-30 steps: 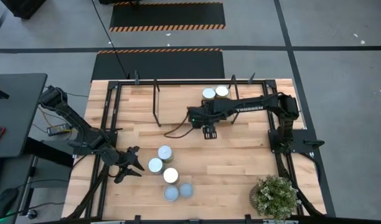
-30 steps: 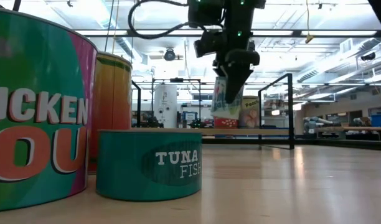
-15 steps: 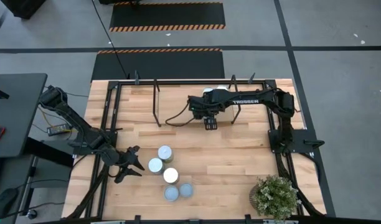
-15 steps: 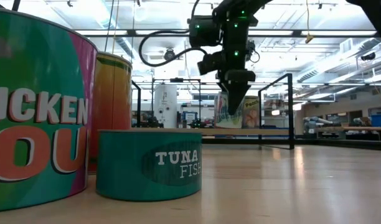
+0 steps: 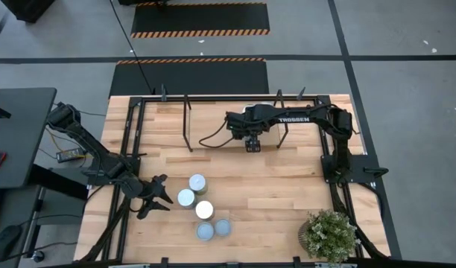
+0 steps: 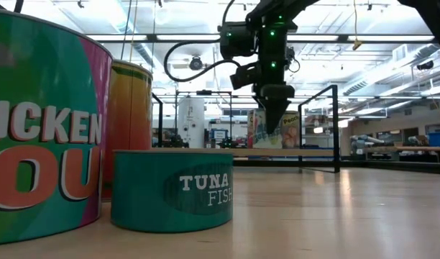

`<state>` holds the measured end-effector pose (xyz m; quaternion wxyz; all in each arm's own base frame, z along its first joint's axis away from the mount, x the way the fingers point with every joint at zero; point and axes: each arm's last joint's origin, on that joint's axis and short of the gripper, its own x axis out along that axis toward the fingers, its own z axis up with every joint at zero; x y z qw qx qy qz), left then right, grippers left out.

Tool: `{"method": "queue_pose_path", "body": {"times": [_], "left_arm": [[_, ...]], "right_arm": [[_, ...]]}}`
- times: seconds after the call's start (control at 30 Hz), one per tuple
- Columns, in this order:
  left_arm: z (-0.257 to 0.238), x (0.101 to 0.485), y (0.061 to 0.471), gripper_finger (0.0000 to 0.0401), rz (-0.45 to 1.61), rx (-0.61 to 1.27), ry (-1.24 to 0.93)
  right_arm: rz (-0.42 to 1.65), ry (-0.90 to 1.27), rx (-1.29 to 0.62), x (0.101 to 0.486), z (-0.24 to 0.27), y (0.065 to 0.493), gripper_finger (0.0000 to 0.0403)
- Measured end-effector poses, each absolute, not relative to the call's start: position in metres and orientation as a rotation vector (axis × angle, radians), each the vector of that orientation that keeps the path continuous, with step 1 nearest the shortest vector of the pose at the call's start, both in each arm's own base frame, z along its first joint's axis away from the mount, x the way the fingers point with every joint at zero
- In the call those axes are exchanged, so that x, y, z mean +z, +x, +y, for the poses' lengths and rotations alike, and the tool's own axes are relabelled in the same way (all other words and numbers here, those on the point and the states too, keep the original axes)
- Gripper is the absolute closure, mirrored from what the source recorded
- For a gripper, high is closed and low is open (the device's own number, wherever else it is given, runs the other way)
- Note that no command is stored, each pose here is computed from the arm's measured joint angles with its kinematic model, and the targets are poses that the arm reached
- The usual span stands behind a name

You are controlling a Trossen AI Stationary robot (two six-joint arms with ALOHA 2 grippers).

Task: Pick and place cans onto a shelf
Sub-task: Put the canned mixed vegetables on the shelf

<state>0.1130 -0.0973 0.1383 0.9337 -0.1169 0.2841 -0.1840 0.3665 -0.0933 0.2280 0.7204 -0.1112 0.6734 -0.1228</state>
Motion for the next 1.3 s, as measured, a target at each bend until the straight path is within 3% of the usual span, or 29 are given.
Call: {"method": "queue_pose_path", "body": {"times": [1.3], "left_arm": [[-0.097,0.138,0.113,0.0259,0.582,-0.376,-0.239]], "right_arm": [[1.504,-0.481,-0.362,0.231,-0.063,0.371,0.0004]]}}
